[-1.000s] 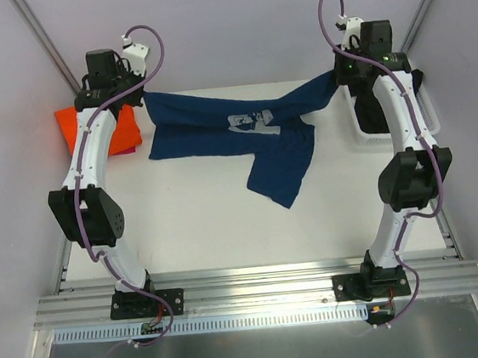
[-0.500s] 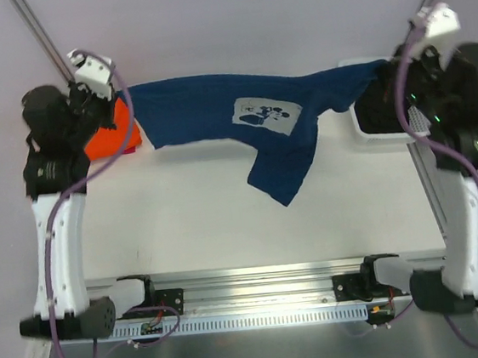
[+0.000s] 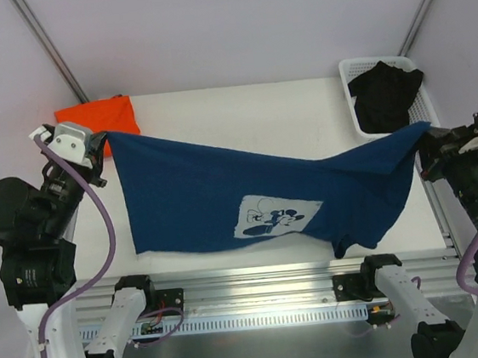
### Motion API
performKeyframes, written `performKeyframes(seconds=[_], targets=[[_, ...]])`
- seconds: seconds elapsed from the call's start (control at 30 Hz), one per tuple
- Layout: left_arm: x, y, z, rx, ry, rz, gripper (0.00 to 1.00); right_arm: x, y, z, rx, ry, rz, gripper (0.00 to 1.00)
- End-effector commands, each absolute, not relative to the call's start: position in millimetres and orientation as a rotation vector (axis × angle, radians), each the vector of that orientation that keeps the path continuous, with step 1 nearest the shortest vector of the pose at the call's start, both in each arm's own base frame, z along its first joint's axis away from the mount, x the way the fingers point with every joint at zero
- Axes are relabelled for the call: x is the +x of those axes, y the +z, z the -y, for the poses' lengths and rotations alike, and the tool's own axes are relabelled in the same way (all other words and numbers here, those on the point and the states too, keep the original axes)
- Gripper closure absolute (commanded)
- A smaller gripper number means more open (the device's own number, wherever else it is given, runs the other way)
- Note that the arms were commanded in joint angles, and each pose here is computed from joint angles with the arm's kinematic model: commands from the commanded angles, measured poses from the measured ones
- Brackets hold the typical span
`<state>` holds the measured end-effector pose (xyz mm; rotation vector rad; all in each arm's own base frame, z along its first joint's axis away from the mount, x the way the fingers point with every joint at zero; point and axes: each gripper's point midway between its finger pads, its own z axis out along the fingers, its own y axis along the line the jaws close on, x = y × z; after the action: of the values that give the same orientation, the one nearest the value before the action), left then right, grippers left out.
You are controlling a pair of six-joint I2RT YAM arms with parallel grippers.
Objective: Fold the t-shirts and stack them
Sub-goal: Flatten out the tshirt
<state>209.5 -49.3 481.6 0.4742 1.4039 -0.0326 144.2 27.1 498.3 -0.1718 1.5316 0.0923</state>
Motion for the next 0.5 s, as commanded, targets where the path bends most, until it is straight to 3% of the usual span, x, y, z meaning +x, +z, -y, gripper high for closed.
performKeyframes(seconds=[0.0,0.13,0.27,0.47], targets=[[227.8,505.7,37.7,0.466,0.059,-1.377,1.00,157.7,540.7,-11.4,-0.144,-0.015,-1.447,1.00],[273.3,501.4,35.7,0.493,0.083,-1.419,1.00,205.3,567.1,-4.4,-0.168,-0.089,-1.420,1.00],[346.5,435.5,32.4,0.545,0.088,-1.584,1.00,267.9,558.2,-3.8,-0.187,-0.105,-1.458,1.00],[431.9,327.0,27.7,0.599,0.041,-1.776,1.00,396.0,455.1,-12.2,-0.239,-0.041,-1.718,1.00]])
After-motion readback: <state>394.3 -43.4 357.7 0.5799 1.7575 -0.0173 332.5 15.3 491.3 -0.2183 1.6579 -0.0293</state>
